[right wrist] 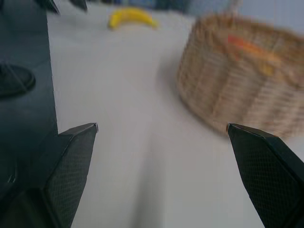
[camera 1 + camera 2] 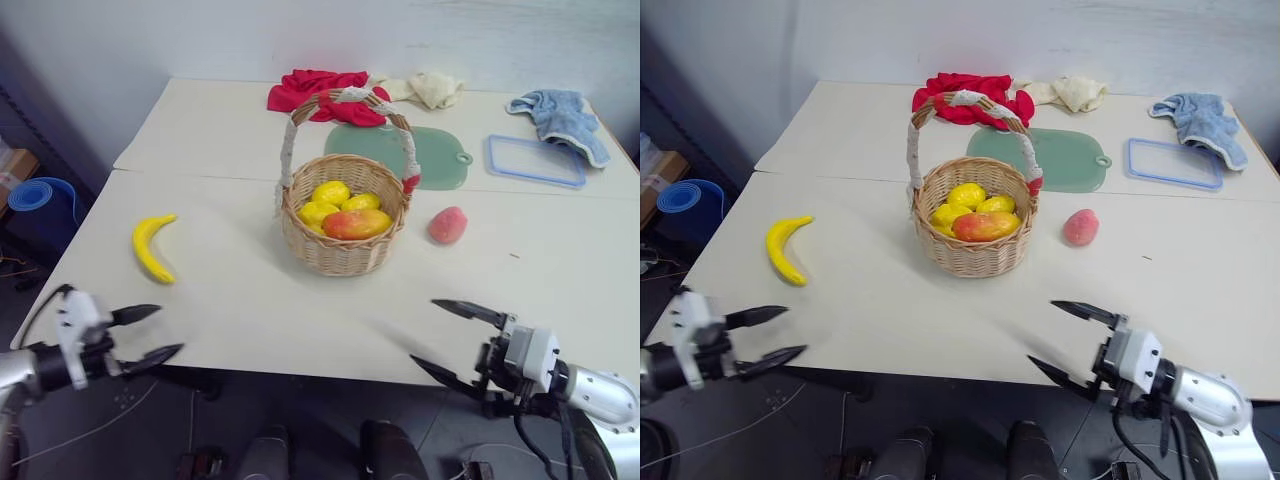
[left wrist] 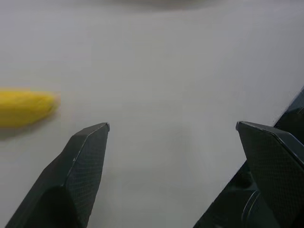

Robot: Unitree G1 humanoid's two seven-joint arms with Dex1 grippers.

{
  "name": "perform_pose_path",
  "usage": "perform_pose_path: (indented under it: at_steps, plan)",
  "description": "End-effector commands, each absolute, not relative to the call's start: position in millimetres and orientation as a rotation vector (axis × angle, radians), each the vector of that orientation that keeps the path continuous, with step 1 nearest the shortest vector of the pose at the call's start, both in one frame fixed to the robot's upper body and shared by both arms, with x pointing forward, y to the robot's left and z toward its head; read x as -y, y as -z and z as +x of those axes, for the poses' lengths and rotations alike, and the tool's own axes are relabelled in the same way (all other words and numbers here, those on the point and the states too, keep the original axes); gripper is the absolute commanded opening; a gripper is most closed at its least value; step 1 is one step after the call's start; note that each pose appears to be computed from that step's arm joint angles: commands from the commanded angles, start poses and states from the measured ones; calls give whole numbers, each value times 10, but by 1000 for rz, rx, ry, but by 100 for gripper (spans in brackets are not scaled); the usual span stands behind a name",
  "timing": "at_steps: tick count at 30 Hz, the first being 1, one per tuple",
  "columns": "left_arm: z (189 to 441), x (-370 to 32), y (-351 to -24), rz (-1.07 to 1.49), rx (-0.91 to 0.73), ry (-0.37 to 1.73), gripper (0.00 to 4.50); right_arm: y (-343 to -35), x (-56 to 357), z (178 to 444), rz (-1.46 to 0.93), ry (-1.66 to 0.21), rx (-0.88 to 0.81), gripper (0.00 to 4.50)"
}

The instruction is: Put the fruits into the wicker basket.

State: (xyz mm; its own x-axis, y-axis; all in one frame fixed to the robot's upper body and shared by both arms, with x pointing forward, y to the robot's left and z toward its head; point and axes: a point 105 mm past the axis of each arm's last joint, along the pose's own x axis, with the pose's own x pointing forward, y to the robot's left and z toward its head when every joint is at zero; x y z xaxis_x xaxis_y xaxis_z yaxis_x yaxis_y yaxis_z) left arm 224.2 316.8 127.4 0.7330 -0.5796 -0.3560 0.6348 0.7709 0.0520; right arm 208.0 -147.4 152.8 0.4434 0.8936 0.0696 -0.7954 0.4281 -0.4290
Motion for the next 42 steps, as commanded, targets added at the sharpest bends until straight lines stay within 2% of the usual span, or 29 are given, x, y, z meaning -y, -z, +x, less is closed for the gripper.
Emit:
perform_pose_path:
  at_steps: [1, 5, 8, 10, 16, 19, 23, 26, 28, 35, 37, 39, 40, 42]
  plan:
    - [2163, -3782, -1439, -104, -396, 366, 450, -1819, 1338, 2078, -264, -1072, 410, 448]
    - [2087, -4188, -1523, -360, -457, 111, 450, -2147, 1187, 2111, -243, -1053, 530, 448]
    - [2120, -4182, -1563, -512, -485, 93, 450, -2253, 1042, 2074, -275, -1098, 583, 448]
    - [2245, -4052, -1682, -600, -464, 151, 450, -2246, 983, 2059, -288, -1133, 581, 448]
    - [2792, -3713, -1790, -617, -478, 216, 450, -2161, 1015, 2166, -299, -1114, 535, 448]
    - [3068, -3603, -1695, -585, -535, 181, 450, -2135, 1059, 2228, -313, -1096, 520, 448]
    - [3313, -3544, -1550, -520, -592, 139, 450, -2144, 1041, 2244, -306, -1090, 524, 448]
    - [3485, -3470, -1440, -469, -626, 126, 393, -2138, 1030, 2240, -302, -1084, 526, 450]
    - [3585, -3372, -1365, -451, -650, 140, 335, -2142, 1042, 2243, -296, -1069, 528, 450]
    - [3668, -3310, -1319, -342, -669, 198, 133, -2184, 1126, 2294, -292, -996, 538, 450]
    - [3739, -3261, -1523, -311, -524, 302, 93, -2185, 1150, 2300, -292, -979, 535, 450]
    - [3763, -3146, -1890, -239, -297, 475, 74, -2173, 1187, 2308, -297, -957, 528, 450]
    - [3692, -3028, -2121, -186, -171, 608, 74, -2167, 1227, 2316, -295, -932, 520, 450]
    - [3435, -2816, -2288, -36, -107, 827, 74, -2145, 1341, 2343, -275, -860, 502, 450]
